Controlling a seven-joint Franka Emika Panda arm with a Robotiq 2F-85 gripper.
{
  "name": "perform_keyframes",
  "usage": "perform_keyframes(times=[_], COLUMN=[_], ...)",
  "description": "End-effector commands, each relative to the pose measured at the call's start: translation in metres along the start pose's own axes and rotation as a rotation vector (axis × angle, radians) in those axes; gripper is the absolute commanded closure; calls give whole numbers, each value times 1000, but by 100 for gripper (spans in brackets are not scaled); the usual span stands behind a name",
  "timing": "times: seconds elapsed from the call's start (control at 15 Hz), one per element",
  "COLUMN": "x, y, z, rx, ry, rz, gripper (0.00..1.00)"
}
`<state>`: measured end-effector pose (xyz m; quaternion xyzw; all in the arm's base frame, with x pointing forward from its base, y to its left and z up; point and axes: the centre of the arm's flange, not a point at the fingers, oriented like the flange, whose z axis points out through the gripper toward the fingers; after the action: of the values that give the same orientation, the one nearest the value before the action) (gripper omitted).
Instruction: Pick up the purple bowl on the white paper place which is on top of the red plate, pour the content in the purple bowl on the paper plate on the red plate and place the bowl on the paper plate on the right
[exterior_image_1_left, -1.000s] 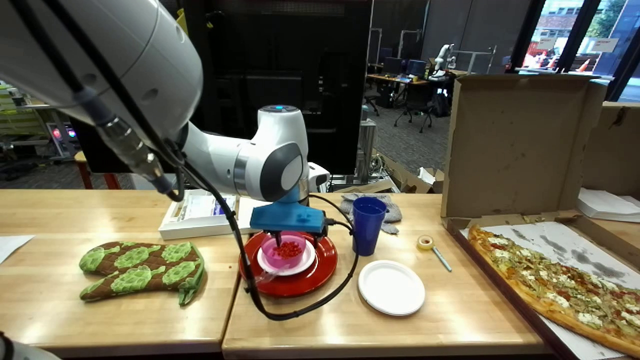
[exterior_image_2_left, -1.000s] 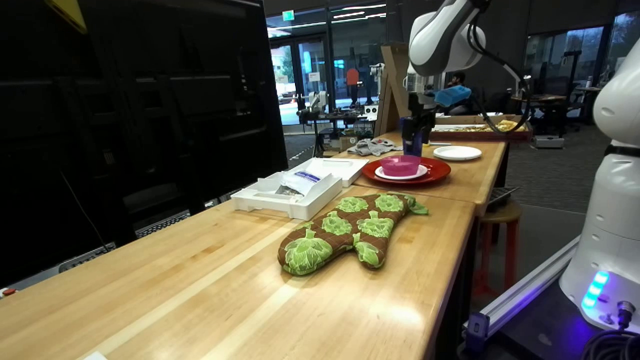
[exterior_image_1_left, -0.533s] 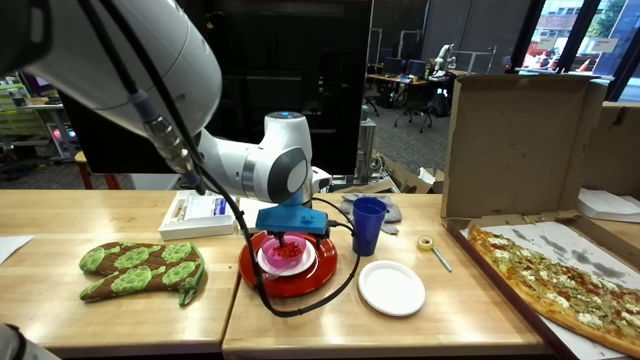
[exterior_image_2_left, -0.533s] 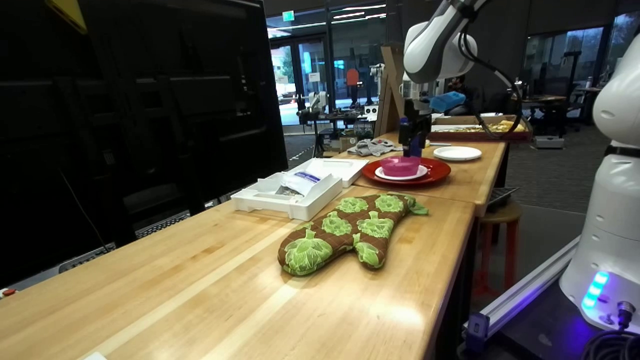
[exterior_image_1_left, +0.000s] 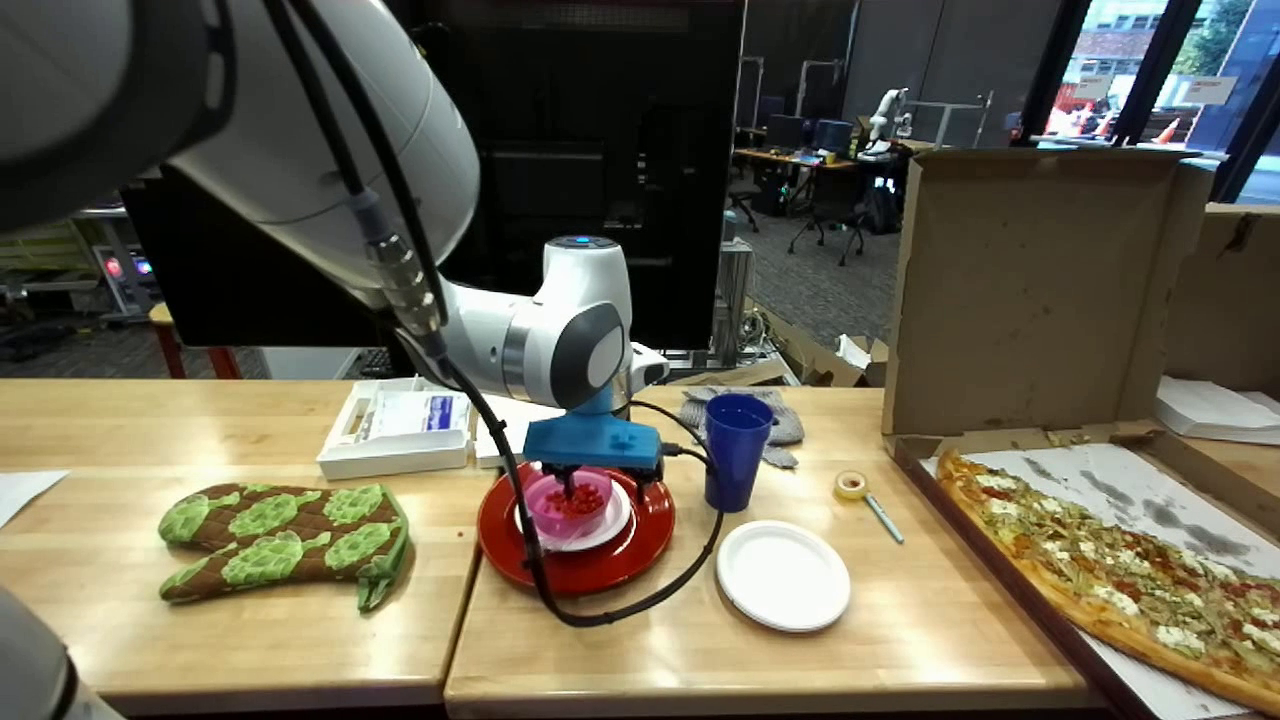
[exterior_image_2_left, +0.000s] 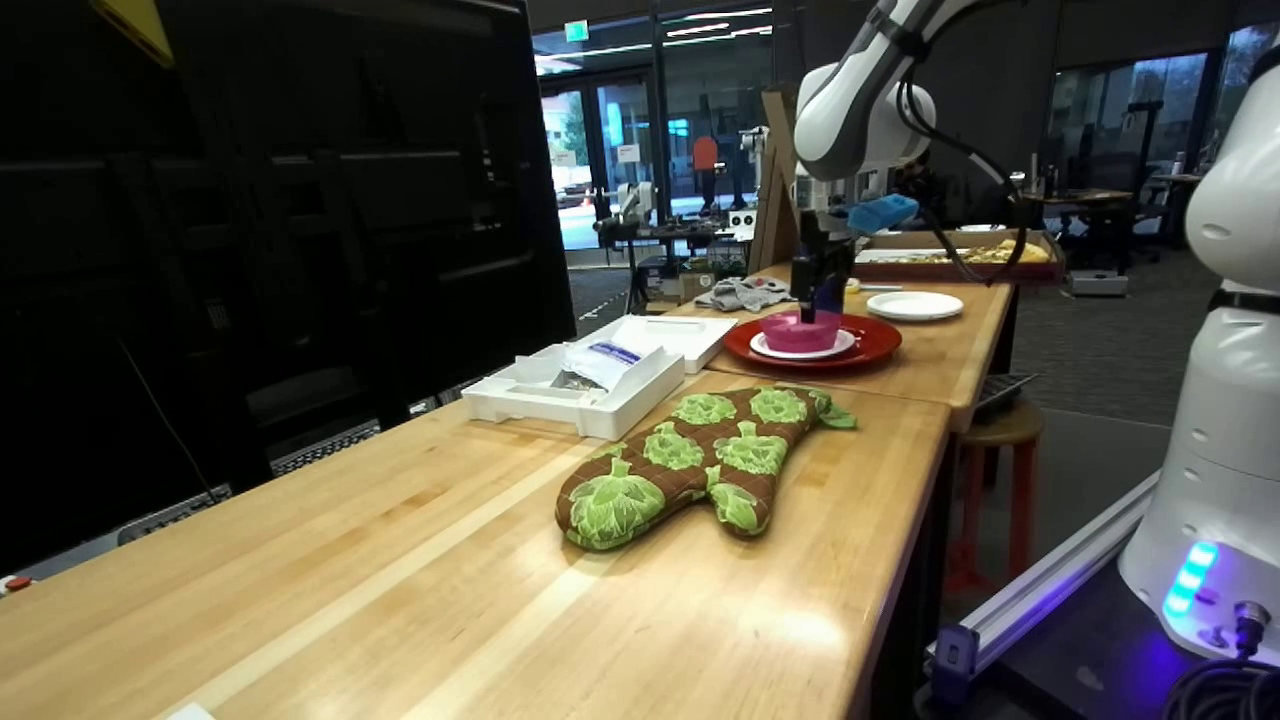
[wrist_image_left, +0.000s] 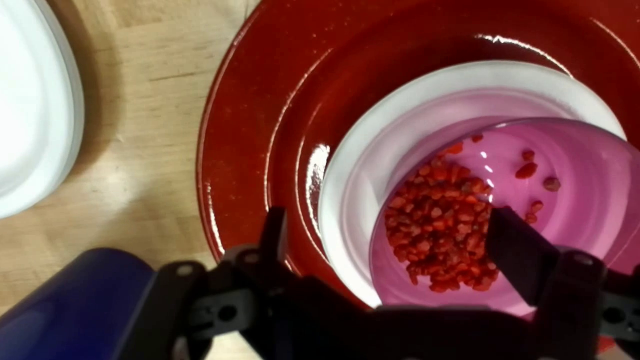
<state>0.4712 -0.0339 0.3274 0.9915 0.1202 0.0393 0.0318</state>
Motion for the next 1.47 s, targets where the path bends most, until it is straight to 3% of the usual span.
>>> perform_keyframes(times=[0.0, 0.07, 0.13, 0.67, 0.8, 1.4], x=[7, 7, 7, 10, 10, 8], y=[2, 3, 4, 10, 11, 16], z=[7, 8, 8, 7, 6, -1], rx=[0, 1, 1, -2, -2, -34], ry=[-7, -9, -9, -5, -3, 11], rz=[-1, -1, 1, 5, 6, 31], gripper=[0, 7, 27, 88, 99, 98])
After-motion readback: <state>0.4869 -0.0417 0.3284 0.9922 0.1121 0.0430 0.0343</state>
